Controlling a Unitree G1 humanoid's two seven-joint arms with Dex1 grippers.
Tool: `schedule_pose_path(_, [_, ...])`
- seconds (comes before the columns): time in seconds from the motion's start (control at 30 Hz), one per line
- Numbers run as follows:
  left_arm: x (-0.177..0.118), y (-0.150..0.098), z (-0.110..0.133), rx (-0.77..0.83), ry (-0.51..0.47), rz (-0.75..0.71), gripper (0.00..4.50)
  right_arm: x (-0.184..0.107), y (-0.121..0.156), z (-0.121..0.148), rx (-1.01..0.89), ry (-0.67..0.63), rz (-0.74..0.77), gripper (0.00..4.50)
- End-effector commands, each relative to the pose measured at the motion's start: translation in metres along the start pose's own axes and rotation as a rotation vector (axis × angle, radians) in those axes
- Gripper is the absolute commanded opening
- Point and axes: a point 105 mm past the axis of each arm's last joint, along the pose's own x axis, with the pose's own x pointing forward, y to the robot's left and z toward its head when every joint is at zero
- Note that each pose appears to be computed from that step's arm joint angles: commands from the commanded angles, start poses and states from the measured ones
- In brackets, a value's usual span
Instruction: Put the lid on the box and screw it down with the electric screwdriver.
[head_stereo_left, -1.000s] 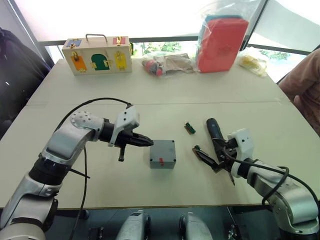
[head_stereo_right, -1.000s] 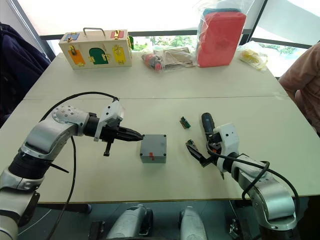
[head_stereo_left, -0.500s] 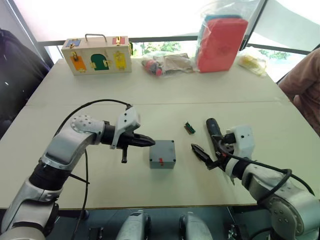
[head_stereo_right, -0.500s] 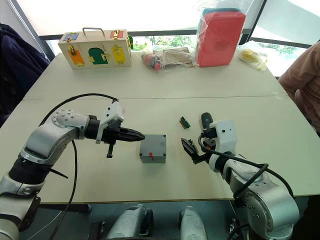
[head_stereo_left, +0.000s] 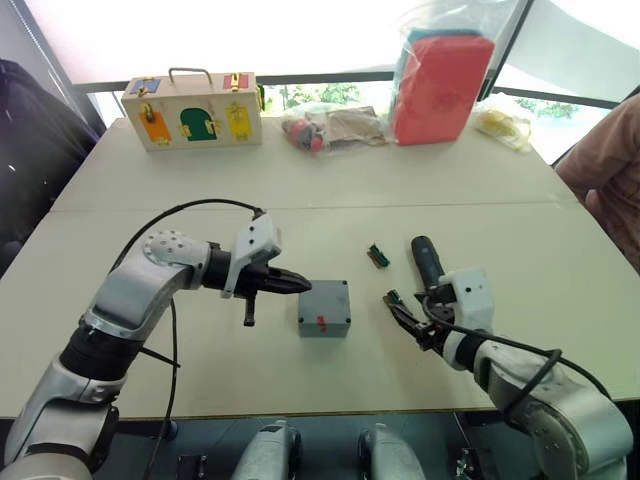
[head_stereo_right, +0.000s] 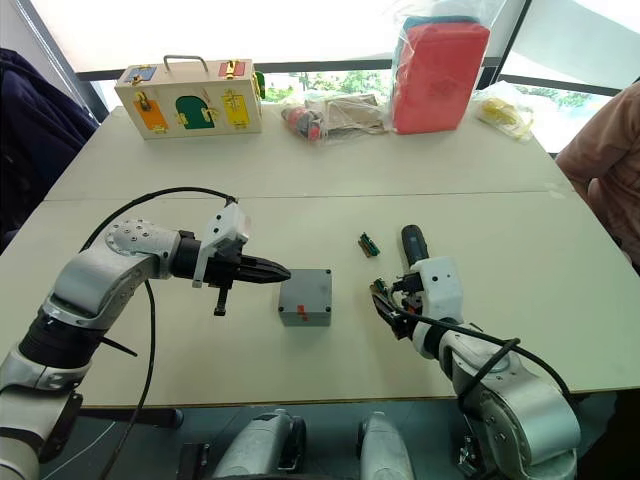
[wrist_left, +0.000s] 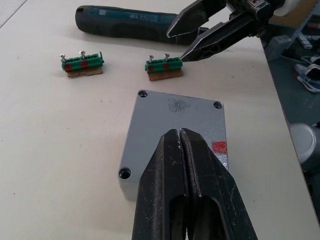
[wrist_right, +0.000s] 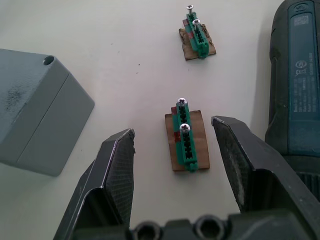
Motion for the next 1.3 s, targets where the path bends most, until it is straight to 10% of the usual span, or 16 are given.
schedule_pose_path(0.03, [-0.004,0.000,0.014,0.041,-0.032,0.007,0.00,0.003,-0.003,0.008,-0.021,-0.038,-0.004,2.62])
schedule_pose_path(0.93, [-0.003,-0.004,0.016,0.025,-0.045,0.022,0.00,0.016,-0.004,0.002,0.012,-0.015,0.003,2.62])
schedule_pose_path(1.17, [-0.003,-0.004,0.017,0.022,-0.051,0.028,0.00,0.016,-0.006,0.001,0.007,-0.012,-0.003,0.28])
schedule_pose_path(1.3, [-0.004,-0.004,0.017,0.021,-0.053,0.032,0.00,0.016,-0.006,0.002,0.010,-0.014,-0.005,0.05])
